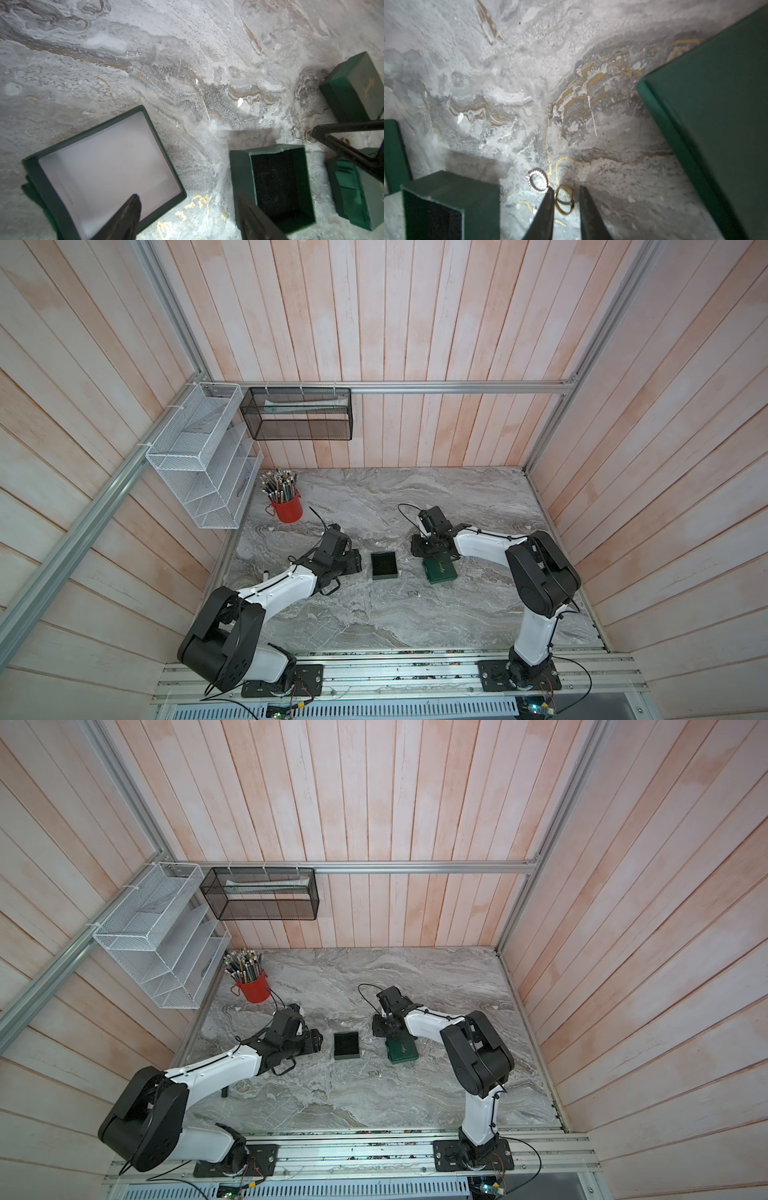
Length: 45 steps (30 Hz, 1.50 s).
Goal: Take the rings out of the lift-off lid box
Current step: Place the ring at the center of the board, then pick up the lid from the center of the board.
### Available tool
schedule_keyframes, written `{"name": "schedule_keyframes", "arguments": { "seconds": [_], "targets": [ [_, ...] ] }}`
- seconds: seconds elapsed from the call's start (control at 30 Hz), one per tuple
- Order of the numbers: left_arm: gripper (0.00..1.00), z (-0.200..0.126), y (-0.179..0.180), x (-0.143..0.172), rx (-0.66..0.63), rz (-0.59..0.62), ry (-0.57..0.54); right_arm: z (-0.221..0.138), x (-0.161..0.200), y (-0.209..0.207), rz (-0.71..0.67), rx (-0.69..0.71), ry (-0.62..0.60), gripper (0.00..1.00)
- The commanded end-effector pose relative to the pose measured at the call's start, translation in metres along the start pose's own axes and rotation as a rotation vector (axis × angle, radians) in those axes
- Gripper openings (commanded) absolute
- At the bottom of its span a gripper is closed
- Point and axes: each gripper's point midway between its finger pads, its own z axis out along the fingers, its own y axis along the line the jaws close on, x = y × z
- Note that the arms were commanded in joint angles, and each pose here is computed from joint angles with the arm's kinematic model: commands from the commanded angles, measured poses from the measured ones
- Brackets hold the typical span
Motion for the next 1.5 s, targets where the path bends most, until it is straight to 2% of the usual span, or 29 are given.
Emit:
{"name": "schedule_keyframes", "arguments": {
  "seconds": [0.0, 0.07, 0.17, 0.4, 0.5, 0.63, 0.73, 1.03, 1.1, 1.3, 1.47],
  "targets": [
    [0.76, -0.007, 0.004, -0.005, -0.050, 0.041, -0.016, -0.006, 0.000, -0.006, -0.012, 0.029, 0.001, 0.36],
    [0.77, -0.006, 0.004, -0.005, -0.055, 0.050, -0.013, -0.011, -0.002, -0.005, -0.014, 0.027, -0.011, 0.43],
    [0.77, -0.004, 0.003, -0.003, -0.069, 0.073, 0.000, -0.020, -0.007, -0.005, -0.017, 0.033, -0.039, 0.43],
    [0.64, -0.002, 0.011, 0.004, -0.150, 0.166, 0.032, -0.041, -0.016, 0.005, -0.026, -0.013, -0.111, 0.44],
    [0.63, -0.001, 0.015, 0.005, -0.178, 0.198, 0.043, -0.043, -0.015, 0.005, -0.027, -0.018, -0.114, 0.43],
    [0.59, 0.002, 0.014, 0.008, -0.179, 0.211, 0.064, -0.042, -0.010, 0.002, -0.028, -0.015, -0.105, 0.43],
    [0.53, 0.006, 0.017, 0.012, -0.195, 0.213, 0.091, -0.042, -0.008, 0.001, -0.025, -0.016, -0.106, 0.43],
    [0.48, 0.017, 0.019, 0.027, -0.228, 0.224, 0.145, -0.044, -0.005, -0.002, -0.026, -0.016, -0.111, 0.43],
    [0.47, 0.019, 0.019, 0.029, -0.237, 0.229, 0.153, -0.045, -0.005, -0.002, -0.027, -0.017, -0.111, 0.44],
    [0.36, 0.026, 0.016, 0.032, -0.237, 0.232, 0.166, -0.051, -0.004, -0.007, -0.020, -0.008, -0.125, 0.43],
    [0.33, 0.032, 0.017, 0.033, -0.249, 0.241, 0.173, -0.055, -0.002, -0.007, -0.017, -0.016, -0.133, 0.44]
  ]
}}
